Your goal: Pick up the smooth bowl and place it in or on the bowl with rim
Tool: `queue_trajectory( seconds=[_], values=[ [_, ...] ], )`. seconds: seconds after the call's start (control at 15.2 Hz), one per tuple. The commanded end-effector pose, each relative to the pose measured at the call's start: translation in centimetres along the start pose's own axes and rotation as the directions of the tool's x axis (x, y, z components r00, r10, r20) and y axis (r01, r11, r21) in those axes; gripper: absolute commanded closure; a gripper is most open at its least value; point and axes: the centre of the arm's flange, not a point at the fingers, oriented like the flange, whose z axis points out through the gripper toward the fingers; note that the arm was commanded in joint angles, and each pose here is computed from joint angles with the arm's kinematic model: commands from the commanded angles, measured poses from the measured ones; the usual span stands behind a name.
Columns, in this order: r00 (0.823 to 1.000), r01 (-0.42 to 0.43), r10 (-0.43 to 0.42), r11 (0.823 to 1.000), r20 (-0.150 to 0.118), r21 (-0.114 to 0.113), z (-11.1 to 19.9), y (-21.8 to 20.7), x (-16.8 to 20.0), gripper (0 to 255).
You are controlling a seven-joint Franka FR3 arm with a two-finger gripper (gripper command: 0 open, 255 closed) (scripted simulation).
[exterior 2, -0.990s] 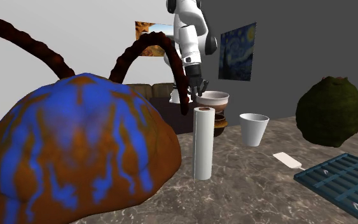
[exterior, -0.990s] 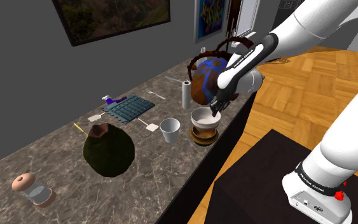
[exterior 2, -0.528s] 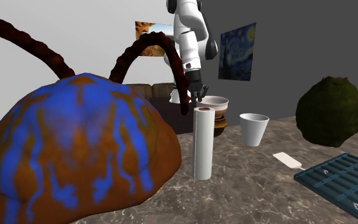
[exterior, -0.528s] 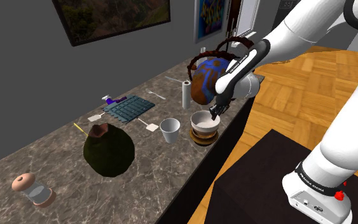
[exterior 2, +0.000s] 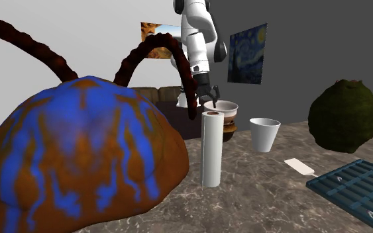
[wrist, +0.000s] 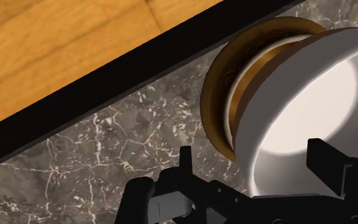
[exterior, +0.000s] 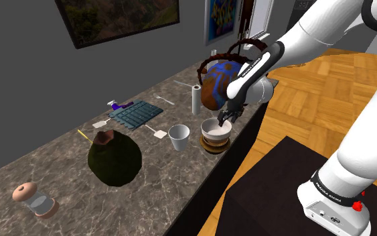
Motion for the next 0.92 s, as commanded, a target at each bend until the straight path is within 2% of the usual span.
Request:
queue_trajectory(
  seconds=[0.0,0.07,0.33,0.86],
  values=[
    [1.0,0.0,0.0,1.0,0.0,0.0,0.0,0.0,0.0,0],
    [1.0,0.0,0.0,1.0,0.0,0.0,0.0,0.0,0.0,0],
    [1.0,0.0,0.0,1.0,0.0,0.0,-5.0,0.0,0.0,0],
    [1.0,0.0,0.0,1.0,0.0,0.0,-5.0,0.0,0.0,0]
  ],
)
